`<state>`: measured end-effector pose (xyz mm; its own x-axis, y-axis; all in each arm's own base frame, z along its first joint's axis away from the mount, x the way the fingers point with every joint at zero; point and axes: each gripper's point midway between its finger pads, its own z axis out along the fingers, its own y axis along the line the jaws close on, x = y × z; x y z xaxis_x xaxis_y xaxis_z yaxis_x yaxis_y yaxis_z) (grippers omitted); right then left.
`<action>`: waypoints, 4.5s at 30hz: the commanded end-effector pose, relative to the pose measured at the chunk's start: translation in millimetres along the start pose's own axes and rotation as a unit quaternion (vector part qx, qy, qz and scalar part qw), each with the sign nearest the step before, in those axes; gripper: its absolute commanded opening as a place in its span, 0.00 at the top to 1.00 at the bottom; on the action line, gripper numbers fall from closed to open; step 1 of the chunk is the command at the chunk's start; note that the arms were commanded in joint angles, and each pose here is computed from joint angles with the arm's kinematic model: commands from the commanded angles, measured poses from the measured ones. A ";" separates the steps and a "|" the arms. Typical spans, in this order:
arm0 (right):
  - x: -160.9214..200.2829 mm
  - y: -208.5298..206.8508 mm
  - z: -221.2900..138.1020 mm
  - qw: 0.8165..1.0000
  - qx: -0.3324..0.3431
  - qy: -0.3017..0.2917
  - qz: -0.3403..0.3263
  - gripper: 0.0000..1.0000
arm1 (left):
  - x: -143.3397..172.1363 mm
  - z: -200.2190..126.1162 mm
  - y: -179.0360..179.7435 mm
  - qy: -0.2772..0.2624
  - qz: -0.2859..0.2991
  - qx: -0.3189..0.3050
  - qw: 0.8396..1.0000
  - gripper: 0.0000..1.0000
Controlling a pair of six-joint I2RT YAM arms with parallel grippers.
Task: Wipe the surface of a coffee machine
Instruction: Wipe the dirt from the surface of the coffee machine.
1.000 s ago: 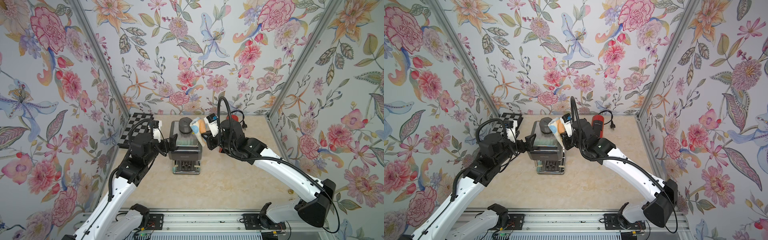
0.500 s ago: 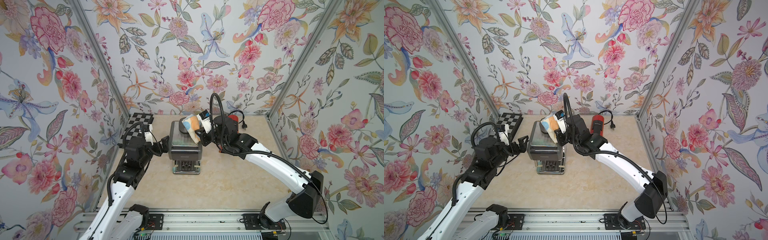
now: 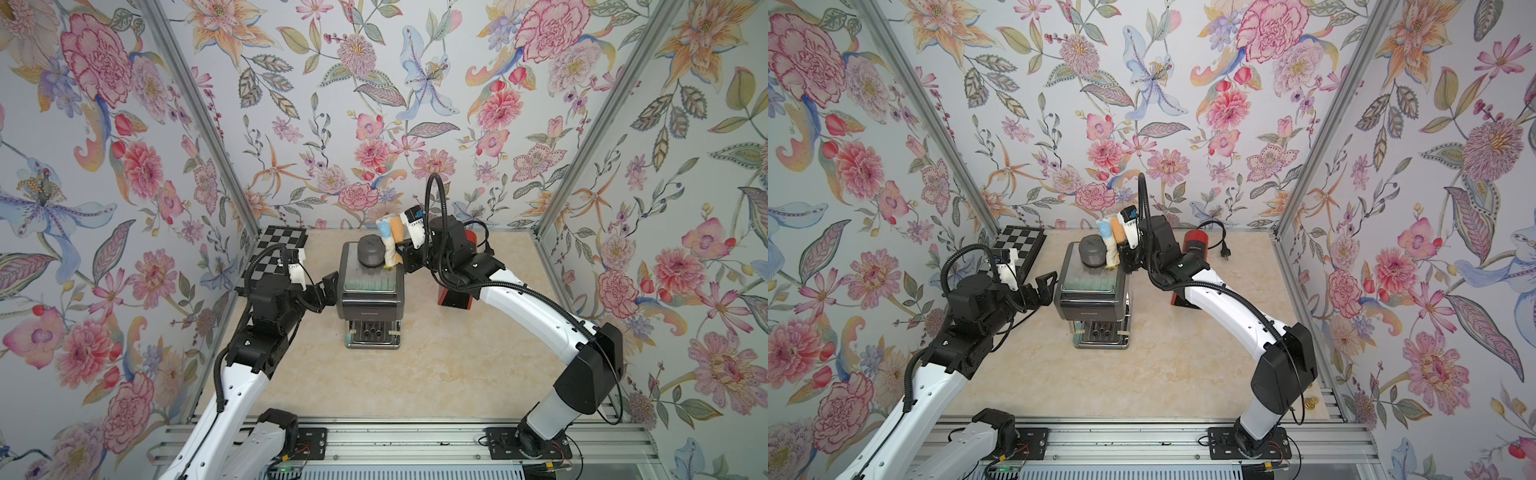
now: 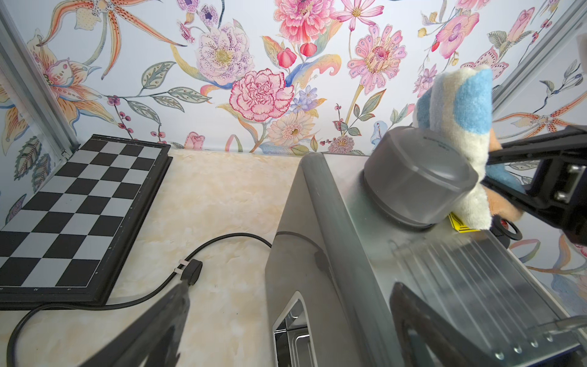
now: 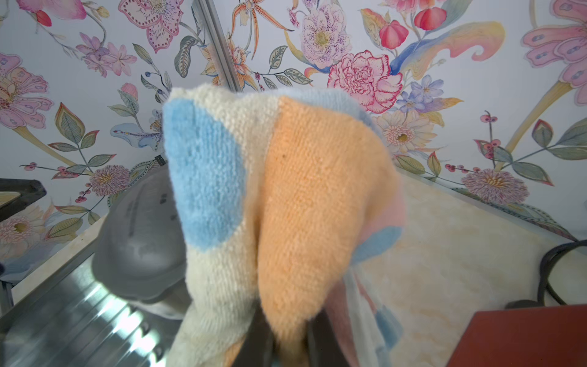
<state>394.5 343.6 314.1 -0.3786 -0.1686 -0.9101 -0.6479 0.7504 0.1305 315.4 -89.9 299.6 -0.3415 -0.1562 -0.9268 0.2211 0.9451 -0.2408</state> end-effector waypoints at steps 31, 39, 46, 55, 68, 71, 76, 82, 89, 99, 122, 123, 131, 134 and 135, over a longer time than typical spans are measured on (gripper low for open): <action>17.9 68.8 -46.0 0.995 -0.068 -0.002 -0.075 1.00 | 31.2 17.7 23.8 0.011 -0.048 0.009 0.999 0.01; 14.4 109.4 -42.5 0.987 -0.104 -0.009 -0.118 1.00 | 41.3 18.1 16.2 0.007 -0.072 0.039 0.997 0.01; 4.4 133.8 -35.0 0.982 -0.113 -0.022 -0.153 1.00 | 44.2 16.6 11.2 0.003 -0.081 0.057 0.995 0.01; -2.0 145.4 6.3 0.980 -0.140 -0.012 -0.142 1.00 | 45.0 11.5 9.7 -0.002 -0.083 0.061 0.995 0.01; -19.4 122.1 64.5 0.989 -0.093 0.003 -0.117 1.00 | 46.2 9.0 9.6 -0.003 -0.080 0.061 0.995 0.01; -20.3 104.8 77.6 0.992 -0.070 0.010 -0.107 1.00 | 45.6 9.3 9.4 -0.001 -0.079 0.061 0.995 0.01; -31.5 89.1 87.4 0.993 -0.066 0.008 -0.092 1.00 | 41.5 7.4 9.6 -0.003 -0.074 0.057 0.996 0.01; -49.6 102.6 77.8 0.991 -0.097 -0.013 -0.094 1.00 | 39.2 4.9 9.4 -0.007 -0.075 0.056 0.996 0.01; -50.4 111.3 69.1 0.990 -0.106 -0.013 -0.095 1.00 | 36.2 4.0 7.2 -0.010 -0.076 0.062 0.995 0.01; -45.4 123.4 56.3 0.987 -0.120 -0.008 -0.102 1.00 | 37.7 0.9 8.3 -0.011 -0.075 0.058 0.995 0.01; -94.8 113.0 35.6 0.971 -0.099 -0.038 -0.216 1.00 | 45.6 0.4 9.7 -0.008 -0.072 0.057 0.996 0.01; -92.4 110.4 38.4 0.969 -0.091 -0.035 -0.228 1.00 | 45.8 0.3 10.1 -0.008 -0.072 0.056 0.996 0.01; -78.1 80.7 66.2 0.946 -0.002 -0.010 -0.323 1.00 | 44.5 1.9 8.9 -0.008 -0.073 0.060 0.996 0.01; -72.9 71.1 72.9 0.945 0.002 -0.001 -0.328 1.00 | 44.3 1.6 9.5 -0.008 -0.071 0.058 0.996 0.01; -72.0 67.8 74.4 0.944 0.007 0.002 -0.331 1.00 | 44.3 1.6 9.5 -0.008 -0.072 0.057 0.996 0.01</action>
<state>415.2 468.7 351.2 0.0715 -0.5663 -0.8211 -0.7767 0.4849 -0.4020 304.6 -88.2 259.7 -0.3585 -0.2994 -0.8842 0.2728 0.8722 -0.4059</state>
